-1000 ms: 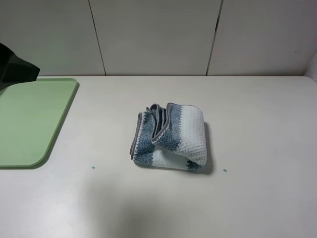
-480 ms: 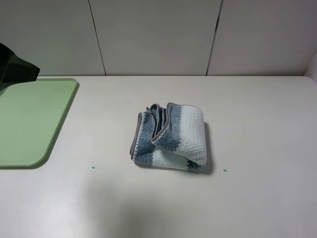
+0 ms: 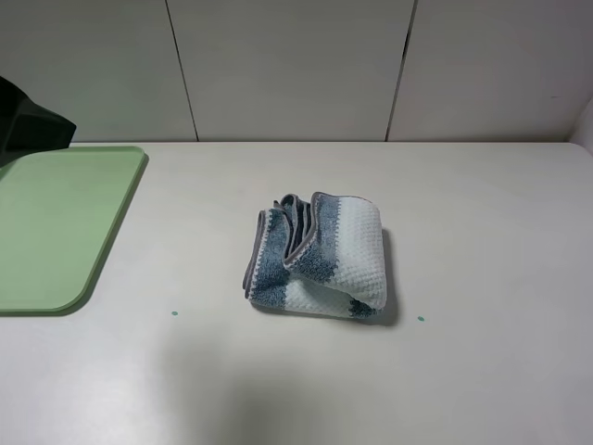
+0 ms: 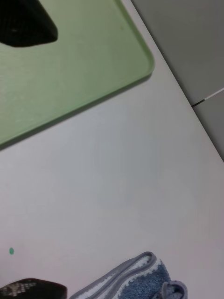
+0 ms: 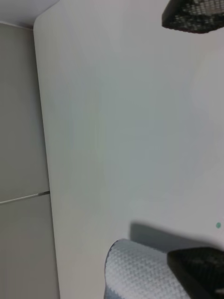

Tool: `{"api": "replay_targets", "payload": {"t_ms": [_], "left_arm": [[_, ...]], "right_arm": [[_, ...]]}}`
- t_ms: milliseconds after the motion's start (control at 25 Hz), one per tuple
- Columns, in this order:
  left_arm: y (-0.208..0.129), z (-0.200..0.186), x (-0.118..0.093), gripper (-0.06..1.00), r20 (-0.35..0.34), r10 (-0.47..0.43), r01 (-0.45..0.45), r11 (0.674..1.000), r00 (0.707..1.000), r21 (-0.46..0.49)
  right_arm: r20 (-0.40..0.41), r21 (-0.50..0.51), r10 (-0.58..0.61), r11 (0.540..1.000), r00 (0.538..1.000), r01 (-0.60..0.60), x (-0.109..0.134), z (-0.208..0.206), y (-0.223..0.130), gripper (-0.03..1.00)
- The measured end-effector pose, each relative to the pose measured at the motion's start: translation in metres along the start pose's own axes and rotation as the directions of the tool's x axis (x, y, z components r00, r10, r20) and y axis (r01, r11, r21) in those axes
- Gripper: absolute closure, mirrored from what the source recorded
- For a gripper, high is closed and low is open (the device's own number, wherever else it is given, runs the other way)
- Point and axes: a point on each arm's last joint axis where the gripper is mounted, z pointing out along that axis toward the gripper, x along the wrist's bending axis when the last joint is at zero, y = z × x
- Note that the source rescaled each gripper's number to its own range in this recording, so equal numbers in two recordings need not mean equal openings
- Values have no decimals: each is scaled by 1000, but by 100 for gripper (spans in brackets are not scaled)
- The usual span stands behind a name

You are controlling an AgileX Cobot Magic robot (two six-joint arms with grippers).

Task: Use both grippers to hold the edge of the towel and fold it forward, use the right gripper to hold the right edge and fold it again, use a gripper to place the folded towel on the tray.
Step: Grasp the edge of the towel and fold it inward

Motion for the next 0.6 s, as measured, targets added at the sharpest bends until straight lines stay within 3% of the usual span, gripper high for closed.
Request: {"api": "replay_targets", "payload": {"t_ms": [200, 440, 600], "left_arm": [[0, 0, 0, -6, 0, -13, 13, 1000, 1000, -4], [4, 1, -1, -6, 10, -124, 125, 991, 992, -38], [6, 16, -4, -6, 18, -201, 201, 980, 979, -1]], "right_arm": [[0, 0, 0, 1000, 1000, 0, 0, 0, 0, -3], [0, 0, 0, 1000, 1000, 0, 0, 0, 0, -3], [-1, 0, 1, 1000, 1000, -1, 0, 0, 0, -3]]}}
